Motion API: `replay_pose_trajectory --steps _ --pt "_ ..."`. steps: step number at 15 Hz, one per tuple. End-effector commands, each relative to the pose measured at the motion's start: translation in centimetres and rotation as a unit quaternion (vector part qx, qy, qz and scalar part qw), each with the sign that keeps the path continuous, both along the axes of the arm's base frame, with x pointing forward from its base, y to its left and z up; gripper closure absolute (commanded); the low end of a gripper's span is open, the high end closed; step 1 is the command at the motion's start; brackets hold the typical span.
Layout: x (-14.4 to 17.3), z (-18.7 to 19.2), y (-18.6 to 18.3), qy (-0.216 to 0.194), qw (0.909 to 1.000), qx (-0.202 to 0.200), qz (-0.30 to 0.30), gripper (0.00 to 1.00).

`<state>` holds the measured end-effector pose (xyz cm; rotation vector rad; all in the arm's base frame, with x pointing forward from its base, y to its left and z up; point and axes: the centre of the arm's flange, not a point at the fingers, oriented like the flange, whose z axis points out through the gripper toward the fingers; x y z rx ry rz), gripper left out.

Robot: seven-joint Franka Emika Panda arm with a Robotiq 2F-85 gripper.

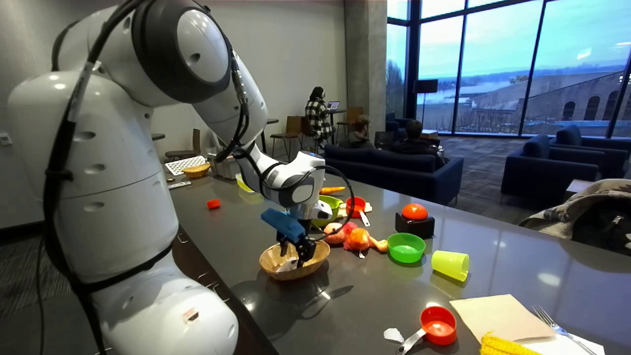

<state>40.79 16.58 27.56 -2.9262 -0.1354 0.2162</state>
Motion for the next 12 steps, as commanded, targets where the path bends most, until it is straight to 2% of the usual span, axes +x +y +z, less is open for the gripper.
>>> replay_pose_trajectory --steps 1,5,12 --pt "0.28 -0.04 -0.40 -0.003 0.9999 0.015 -0.004 0.56" --pt "0.50 0.13 -0.56 -0.004 0.9998 0.017 -0.006 0.85" --pt "0.90 0.78 -0.49 -0.012 0.9997 0.019 -0.008 0.93"
